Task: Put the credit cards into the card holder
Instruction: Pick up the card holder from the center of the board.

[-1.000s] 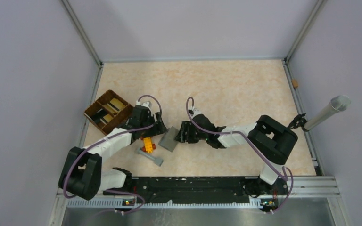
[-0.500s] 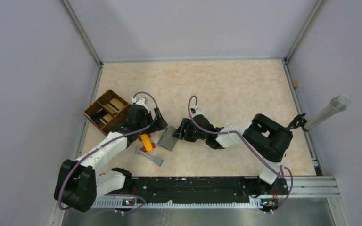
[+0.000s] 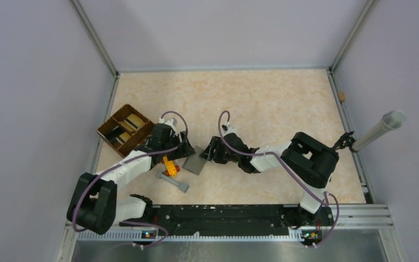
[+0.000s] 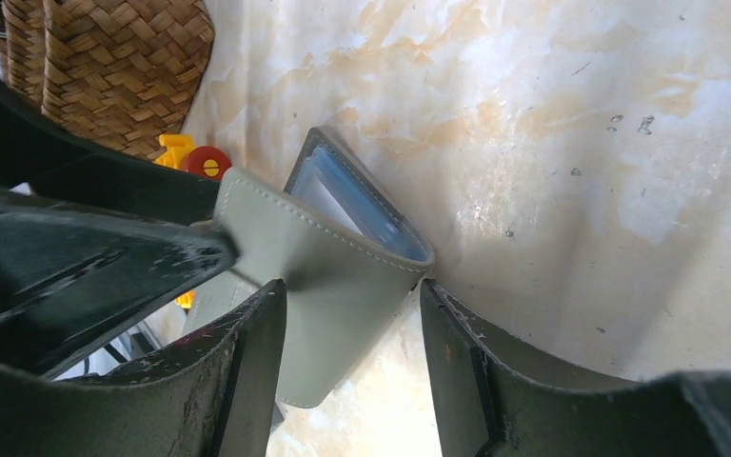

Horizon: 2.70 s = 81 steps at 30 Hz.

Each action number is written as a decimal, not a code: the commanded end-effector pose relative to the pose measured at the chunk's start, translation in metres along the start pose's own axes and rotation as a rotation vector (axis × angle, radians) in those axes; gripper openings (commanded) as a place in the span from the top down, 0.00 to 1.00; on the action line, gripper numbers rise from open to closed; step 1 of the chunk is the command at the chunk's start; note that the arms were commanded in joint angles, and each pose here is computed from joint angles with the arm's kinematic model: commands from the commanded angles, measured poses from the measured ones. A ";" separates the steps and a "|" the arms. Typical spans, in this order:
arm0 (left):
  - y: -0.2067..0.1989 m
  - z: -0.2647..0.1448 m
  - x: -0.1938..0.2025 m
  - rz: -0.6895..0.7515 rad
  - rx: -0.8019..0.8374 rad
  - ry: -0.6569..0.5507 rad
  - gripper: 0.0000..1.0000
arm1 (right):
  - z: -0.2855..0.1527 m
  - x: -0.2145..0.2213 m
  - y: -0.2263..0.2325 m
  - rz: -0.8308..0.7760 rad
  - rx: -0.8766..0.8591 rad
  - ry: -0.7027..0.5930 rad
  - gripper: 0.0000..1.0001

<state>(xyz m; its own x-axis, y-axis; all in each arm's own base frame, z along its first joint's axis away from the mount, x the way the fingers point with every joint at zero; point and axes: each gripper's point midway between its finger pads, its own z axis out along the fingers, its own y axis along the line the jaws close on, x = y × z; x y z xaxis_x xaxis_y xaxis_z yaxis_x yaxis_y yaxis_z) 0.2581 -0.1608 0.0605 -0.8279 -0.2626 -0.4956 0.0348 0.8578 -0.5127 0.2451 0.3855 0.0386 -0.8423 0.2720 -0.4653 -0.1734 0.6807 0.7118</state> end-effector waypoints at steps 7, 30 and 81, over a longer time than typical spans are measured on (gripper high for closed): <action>0.026 0.014 0.026 0.027 -0.078 0.099 0.57 | -0.005 0.020 -0.012 0.051 -0.048 0.048 0.44; 0.043 0.017 0.044 -0.074 -0.137 0.099 0.69 | 0.014 0.021 0.029 0.192 -0.300 0.111 0.55; -0.192 -0.011 -0.006 0.783 -0.084 -0.507 0.37 | -0.139 -0.118 0.029 0.158 0.187 -0.259 1.00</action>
<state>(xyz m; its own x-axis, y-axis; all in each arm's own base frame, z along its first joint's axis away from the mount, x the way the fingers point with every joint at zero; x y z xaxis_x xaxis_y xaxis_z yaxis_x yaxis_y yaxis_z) 0.2389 -0.3141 0.1516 -0.3183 0.2397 -0.9172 0.4922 0.8687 0.0562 0.2610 0.2810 0.1627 -0.7418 0.4509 -0.4965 0.0493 0.7750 0.6301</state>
